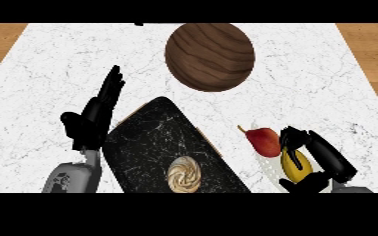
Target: Pick the lemon from the placemat and place it in the bowl
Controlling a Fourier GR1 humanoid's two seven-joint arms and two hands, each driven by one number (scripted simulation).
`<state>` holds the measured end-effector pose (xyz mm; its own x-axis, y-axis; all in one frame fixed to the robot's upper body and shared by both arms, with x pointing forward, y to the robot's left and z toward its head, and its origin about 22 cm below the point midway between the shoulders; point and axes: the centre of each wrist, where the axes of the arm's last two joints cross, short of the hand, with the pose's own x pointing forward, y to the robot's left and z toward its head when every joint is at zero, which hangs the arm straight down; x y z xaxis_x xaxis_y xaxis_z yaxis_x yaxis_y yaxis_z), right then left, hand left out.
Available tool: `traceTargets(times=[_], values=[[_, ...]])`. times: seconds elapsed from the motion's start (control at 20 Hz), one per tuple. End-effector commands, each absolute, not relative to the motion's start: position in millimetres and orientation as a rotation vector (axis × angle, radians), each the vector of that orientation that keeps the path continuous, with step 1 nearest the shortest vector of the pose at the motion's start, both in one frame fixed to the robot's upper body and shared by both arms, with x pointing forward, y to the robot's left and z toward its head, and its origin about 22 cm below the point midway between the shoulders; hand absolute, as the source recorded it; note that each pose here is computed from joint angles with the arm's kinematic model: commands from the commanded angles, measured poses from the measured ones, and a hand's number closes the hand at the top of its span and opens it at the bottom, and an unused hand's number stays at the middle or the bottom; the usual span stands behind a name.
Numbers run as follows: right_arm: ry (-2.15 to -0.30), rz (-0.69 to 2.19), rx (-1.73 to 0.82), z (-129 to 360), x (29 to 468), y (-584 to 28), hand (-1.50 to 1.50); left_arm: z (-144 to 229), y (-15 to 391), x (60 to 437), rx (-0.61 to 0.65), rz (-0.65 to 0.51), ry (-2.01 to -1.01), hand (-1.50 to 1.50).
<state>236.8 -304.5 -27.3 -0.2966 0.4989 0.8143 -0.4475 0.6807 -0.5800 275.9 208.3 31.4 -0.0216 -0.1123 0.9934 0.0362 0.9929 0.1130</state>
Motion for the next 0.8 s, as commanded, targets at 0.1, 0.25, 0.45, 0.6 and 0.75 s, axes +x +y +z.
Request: traceTargets(times=[0.1, 0.25, 0.45, 0.6, 0.75], values=[[-1.764, 0.805, 0.091, -6.6, 259.1, -156.3, 1.5, 41.7, 195.3, 281.9, 0.009, -0.168, -1.604, 0.0], [-1.858, 0.767, 0.059, 30.3, 259.9, -112.8, 1.5, 31.3, 195.3, 279.8, 0.006, -0.164, -1.586, 0.0], [-1.996, 0.673, -0.06, 66.1, 241.3, -68.5, 1.5, 25.4, 207.1, 277.5, 0.037, -0.146, -1.583, 0.0], [-2.049, 0.675, -0.157, 106.5, 237.5, -38.8, 1.5, 26.0, 194.7, 280.0, 0.04, -0.131, -1.579, 0.0], [-2.038, 0.672, -0.262, 144.6, 238.1, -18.1, 1.5, 22.1, 209.3, 267.9, 0.055, -0.139, -1.582, 0.0]])
